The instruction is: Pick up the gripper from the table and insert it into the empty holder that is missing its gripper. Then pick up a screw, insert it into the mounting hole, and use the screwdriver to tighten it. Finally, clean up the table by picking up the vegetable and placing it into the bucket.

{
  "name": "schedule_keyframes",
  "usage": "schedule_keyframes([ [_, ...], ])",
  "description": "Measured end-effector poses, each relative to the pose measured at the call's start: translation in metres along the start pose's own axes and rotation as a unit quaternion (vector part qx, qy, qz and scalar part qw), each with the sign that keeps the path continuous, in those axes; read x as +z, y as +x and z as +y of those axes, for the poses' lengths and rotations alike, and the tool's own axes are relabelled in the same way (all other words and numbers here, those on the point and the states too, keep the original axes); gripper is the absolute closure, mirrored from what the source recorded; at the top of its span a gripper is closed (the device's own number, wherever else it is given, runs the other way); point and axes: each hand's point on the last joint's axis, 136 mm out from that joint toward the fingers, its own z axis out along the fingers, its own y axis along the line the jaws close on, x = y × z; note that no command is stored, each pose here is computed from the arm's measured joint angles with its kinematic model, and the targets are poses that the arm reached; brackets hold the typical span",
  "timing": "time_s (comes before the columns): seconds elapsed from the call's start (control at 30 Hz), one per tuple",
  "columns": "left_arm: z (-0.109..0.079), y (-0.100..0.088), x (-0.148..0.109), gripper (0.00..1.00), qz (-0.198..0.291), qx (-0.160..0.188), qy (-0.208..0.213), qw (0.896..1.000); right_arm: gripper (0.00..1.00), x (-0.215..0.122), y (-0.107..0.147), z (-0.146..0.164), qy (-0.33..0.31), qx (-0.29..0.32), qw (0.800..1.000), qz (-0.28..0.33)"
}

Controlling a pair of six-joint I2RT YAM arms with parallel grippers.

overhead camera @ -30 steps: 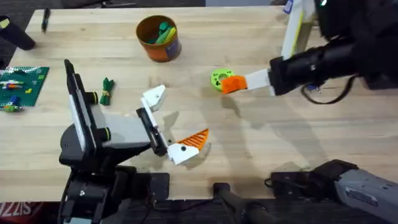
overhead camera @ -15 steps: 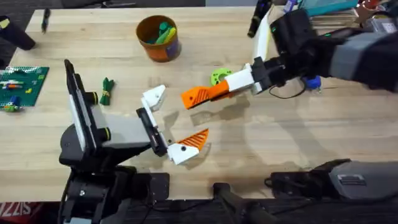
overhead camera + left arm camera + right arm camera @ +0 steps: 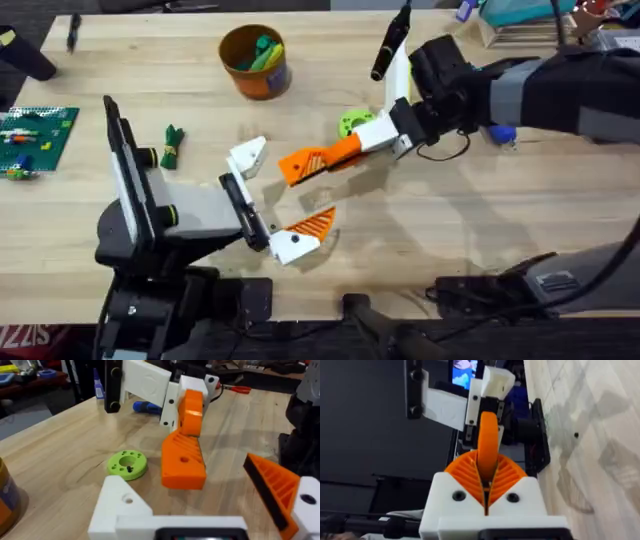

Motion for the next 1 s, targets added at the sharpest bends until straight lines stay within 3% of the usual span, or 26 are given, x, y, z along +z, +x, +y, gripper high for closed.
schedule_keyframes([
  [0.4,0.0,0.0,0.0,0.014,0.0,0.0,0.0,1.0,0.982,0.018,-0.013,0.004,0.005,-0.018,1.0,0.021],
  [0.73,0.0,0.0,0.0,0.015,0.0,0.0,0.0,1.0,0.982,0.024,-0.018,-0.019,0.017,0.044,0.999,0.022],
  [1.0,0.002,0.0,0.0,0.015,0.0,0.0,-0.006,1.0,0.982,0.026,-0.024,-0.013,0.003,0.037,0.999,0.027],
])
